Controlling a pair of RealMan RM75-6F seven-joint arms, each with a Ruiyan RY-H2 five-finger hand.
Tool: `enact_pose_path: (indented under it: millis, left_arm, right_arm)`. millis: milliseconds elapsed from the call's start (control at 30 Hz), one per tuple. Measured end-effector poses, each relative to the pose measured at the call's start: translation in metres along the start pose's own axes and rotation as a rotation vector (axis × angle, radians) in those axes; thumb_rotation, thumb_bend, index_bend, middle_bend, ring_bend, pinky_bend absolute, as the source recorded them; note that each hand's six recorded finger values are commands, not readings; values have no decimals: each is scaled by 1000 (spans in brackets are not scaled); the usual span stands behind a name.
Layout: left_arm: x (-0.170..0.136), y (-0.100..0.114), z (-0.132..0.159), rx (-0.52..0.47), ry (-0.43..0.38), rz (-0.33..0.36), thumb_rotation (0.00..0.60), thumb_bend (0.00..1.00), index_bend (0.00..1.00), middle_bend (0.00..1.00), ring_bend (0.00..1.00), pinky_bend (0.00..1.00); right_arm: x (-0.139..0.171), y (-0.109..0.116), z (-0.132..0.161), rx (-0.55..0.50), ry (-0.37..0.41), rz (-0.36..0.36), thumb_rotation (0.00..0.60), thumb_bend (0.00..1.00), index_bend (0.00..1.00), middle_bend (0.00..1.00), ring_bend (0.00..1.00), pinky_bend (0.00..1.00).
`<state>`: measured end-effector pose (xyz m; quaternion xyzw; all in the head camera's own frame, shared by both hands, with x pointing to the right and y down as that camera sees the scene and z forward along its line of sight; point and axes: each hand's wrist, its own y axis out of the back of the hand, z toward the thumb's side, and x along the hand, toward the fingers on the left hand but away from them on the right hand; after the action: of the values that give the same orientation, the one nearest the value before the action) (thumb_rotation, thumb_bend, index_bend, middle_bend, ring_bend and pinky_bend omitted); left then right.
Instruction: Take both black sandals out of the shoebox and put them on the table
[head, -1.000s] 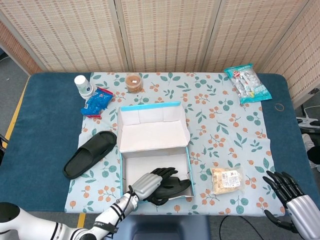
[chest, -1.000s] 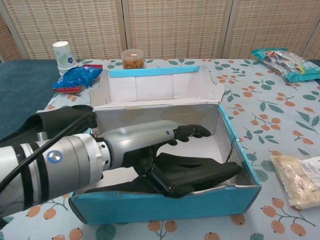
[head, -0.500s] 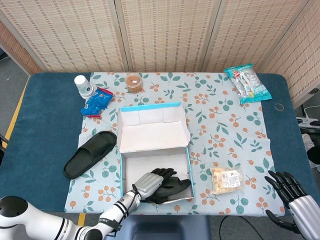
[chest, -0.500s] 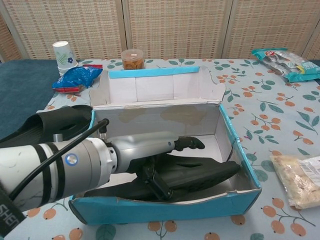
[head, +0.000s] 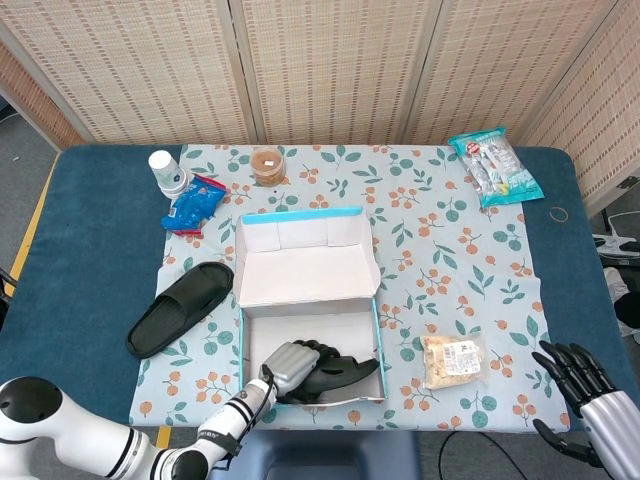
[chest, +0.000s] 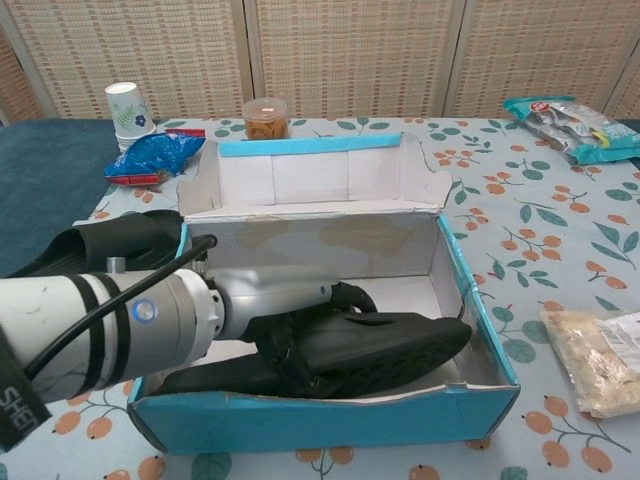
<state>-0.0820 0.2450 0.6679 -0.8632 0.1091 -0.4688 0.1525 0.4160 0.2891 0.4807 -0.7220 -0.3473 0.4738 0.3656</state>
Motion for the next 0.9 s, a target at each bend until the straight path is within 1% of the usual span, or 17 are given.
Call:
enact_pose_path:
  millis: [33,67,167,333,467,567,767,867,900]
  left_arm:
    - [0,1,0,-1,3,7,600,589,624,455,323,331]
    - [0,2,0,-2,6,16,600,612,652,487,347,350]
    - [0,5,0,5,7,52,600,651,700,540,385,386]
    - [-4,9,3,22,-15,107,600,665,704,545,386,402]
    - [-11,17,7,48,-43,160,600,667,704,545,386,408]
    - [-17,24,11,30,-72,192,600,666,704,544,386,412]
    - [-33,47,19,-60,-141,256,600,658,695,540,382,416]
    - [-46,66,19,-69,-167,298,600,656,691,538,376,417]
    - [-52,74,17,-63,-175,322,600,655,690,537,376,417]
  right_arm:
    - [0,0,0,0,0,0,555,200,0,0,0,0]
    - [0,0,0,1,0,1,555,200,0,0,0,0]
    - [0,0,0,2,-3,1,555,200,0,0,0,0]
    - [0,0,-1,1,-5,2,555,200,0,0,0,0]
    - [0,0,-1,3,-7,2,554,200,0,0,0,0]
    - [0,0,0,4,-6,3,554,200,0,0,0,0]
    - [0,0,-1,6,-10,2,555,200,0,0,0,0]
    - [-1,-1,-1,11,-10,3,555,200,0,0,0,0]
    - [-1,-1,-1,12,-9,3,554,200,0,0,0,0]
